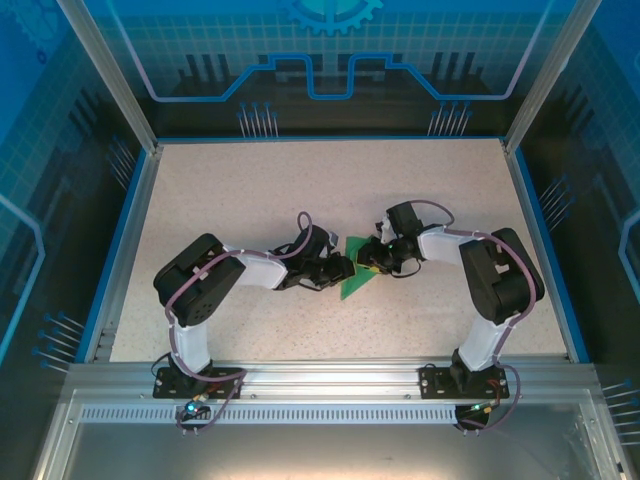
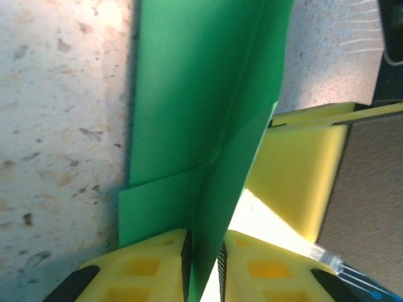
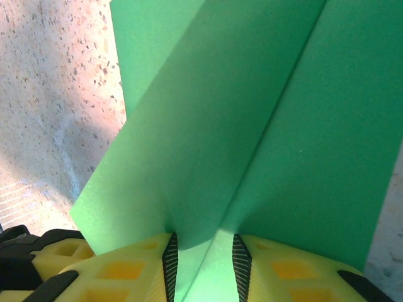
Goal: Fold a paper plane with a square sheet of paper (pick it up from the middle)
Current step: Fourth fold the wing at the center of the table.
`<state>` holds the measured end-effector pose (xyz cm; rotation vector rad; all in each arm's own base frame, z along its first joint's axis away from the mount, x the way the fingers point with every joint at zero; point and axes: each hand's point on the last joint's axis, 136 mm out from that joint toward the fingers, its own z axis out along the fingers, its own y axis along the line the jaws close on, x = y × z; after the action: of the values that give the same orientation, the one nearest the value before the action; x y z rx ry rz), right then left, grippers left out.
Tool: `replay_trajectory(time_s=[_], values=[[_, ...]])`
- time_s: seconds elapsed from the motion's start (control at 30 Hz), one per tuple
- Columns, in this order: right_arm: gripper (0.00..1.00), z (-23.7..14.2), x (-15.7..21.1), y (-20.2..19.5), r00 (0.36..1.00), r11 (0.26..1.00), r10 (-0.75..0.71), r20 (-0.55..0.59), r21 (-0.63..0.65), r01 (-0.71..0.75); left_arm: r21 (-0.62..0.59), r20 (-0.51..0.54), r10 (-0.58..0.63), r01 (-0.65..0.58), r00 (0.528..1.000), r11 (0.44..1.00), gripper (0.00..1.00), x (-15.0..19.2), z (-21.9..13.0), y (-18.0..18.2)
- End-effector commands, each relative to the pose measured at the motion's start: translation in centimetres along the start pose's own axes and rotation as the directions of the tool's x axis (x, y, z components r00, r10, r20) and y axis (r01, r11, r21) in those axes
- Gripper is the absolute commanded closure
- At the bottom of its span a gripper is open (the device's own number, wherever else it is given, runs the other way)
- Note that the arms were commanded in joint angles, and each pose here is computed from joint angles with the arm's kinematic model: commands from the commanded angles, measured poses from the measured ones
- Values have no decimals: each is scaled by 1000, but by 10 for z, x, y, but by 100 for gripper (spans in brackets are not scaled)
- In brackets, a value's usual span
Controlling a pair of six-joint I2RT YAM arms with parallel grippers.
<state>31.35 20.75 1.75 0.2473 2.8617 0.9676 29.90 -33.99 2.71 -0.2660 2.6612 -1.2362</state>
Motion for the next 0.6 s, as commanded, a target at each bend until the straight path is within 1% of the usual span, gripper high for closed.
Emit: replay_trajectory(time_s=[0.0,0.23,0.47,0.57], values=[[68,6,0,-10,1000,998,24,-10,57,-24,-67,5,67,-67,998,995,75,5,-11,7],[69,7,1,-13,999,997,32,-14,76,-31,-182,19,186,-180,982,967,73,11,-15,6],[69,9,3,-15,999,996,38,-20,81,-36,-300,26,274,-254,961,919,72,12,-16,10],[70,9,3,-15,999,996,39,-19,82,-37,-343,30,314,-286,949,895,69,12,-17,7]])
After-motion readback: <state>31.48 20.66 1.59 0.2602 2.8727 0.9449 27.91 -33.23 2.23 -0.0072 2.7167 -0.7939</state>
